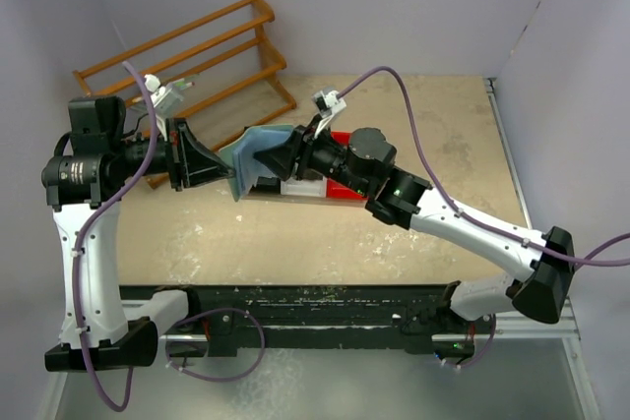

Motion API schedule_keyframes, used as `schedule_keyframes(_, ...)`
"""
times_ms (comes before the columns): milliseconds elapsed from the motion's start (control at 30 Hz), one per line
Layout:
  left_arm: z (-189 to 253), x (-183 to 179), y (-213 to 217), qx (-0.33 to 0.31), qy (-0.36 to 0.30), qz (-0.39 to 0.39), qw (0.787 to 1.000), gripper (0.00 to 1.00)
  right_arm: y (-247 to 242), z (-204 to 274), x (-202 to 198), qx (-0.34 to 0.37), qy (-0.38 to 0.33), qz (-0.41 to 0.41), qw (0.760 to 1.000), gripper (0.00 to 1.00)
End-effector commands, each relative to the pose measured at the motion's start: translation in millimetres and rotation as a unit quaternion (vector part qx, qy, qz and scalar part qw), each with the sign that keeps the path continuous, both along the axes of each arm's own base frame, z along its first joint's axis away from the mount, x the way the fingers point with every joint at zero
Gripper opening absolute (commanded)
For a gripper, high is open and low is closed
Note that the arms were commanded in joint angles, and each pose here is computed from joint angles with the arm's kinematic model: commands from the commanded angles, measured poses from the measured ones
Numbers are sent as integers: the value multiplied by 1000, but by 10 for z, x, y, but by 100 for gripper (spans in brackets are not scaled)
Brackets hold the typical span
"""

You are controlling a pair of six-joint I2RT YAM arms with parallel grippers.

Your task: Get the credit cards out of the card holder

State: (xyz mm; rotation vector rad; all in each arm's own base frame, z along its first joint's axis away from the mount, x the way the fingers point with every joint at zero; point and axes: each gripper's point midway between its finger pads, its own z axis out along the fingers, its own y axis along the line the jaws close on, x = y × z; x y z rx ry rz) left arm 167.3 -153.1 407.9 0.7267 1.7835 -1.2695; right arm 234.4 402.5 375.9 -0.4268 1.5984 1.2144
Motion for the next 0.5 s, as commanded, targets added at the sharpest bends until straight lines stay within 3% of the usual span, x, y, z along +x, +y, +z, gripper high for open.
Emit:
schedule_keyframes(0, 168, -267, -86, -41, 0, -51, 998, 0, -271, 284, 195, 36, -13, -82, 996, 52)
schedule_keyframes(200, 149, -223, -70, -28, -5, -37, 999, 0, -367, 319, 134, 52, -2, -85, 995, 53)
schedule_keyframes(333, 145, -216, -68, -28, -5, -36, 999, 0, -302, 399, -91, 79, -24, -22, 996, 45)
schedule_keyframes(467, 161, -212, -72, -31, -3, -38, 999, 0, -169, 514, -443, 112, -47, 84, 989, 25)
